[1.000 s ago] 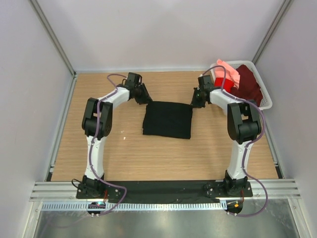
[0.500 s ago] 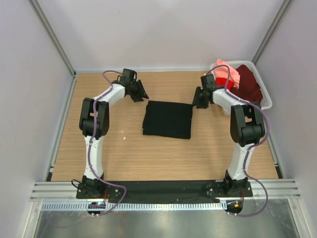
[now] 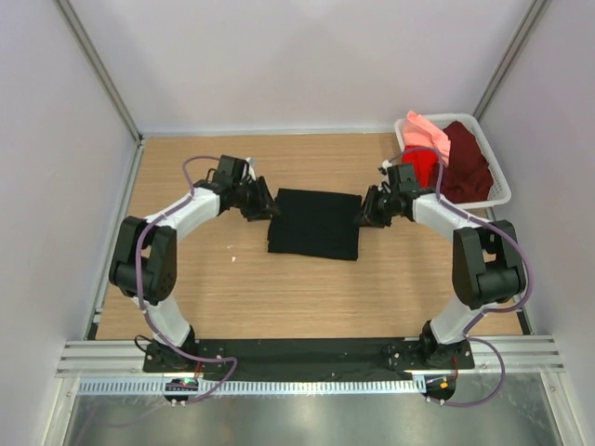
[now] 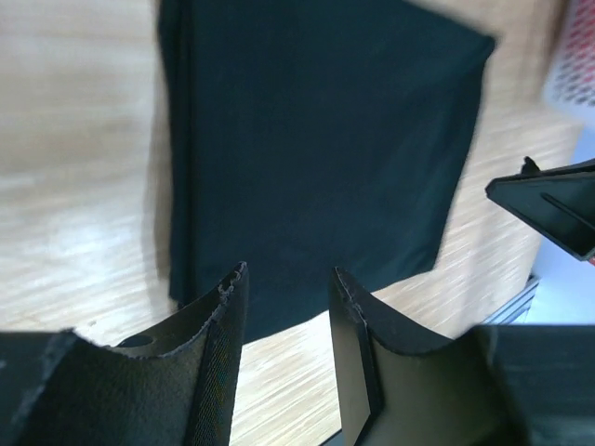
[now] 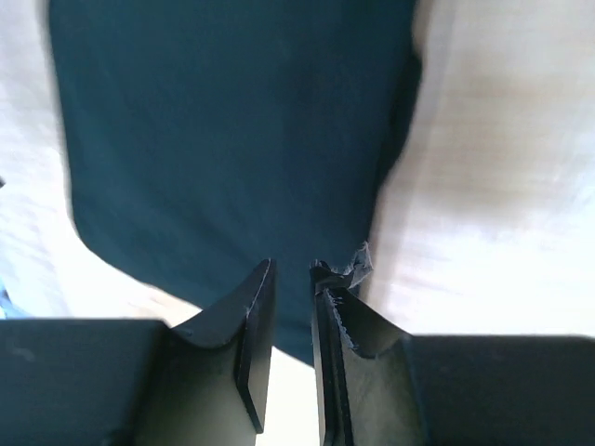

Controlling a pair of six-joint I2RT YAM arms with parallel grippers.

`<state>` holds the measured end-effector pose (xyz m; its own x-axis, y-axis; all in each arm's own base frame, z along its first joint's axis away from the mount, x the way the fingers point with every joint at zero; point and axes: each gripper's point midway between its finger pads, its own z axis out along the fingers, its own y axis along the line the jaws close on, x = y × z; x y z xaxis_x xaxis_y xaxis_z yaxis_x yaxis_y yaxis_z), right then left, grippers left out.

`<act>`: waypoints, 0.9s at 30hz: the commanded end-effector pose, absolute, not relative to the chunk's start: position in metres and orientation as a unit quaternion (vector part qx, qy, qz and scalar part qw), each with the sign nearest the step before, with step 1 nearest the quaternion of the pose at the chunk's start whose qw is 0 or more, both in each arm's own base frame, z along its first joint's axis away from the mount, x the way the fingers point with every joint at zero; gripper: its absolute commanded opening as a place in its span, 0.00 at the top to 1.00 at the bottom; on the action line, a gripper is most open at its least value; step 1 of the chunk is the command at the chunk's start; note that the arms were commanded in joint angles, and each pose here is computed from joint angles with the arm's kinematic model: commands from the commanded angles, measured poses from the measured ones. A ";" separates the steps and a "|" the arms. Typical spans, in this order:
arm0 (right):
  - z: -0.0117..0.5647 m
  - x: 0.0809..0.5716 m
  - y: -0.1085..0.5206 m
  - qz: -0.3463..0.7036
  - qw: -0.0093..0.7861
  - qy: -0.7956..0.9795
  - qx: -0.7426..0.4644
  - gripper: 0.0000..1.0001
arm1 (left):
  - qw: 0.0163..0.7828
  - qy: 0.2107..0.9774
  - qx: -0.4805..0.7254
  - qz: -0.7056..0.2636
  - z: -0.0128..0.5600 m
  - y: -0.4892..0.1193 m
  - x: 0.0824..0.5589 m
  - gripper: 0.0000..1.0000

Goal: Fold and stack the t-shirts
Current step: Fold the tshirt, then neatly place the folded tshirt to the corner

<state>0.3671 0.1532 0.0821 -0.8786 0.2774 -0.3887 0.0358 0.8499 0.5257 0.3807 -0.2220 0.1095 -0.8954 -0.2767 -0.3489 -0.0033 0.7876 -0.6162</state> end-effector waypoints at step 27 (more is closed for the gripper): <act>0.134 0.330 0.139 0.255 0.303 0.917 0.055 0.61 | 0.145 0.944 -0.013 -0.298 0.053 -0.215 0.400 0.55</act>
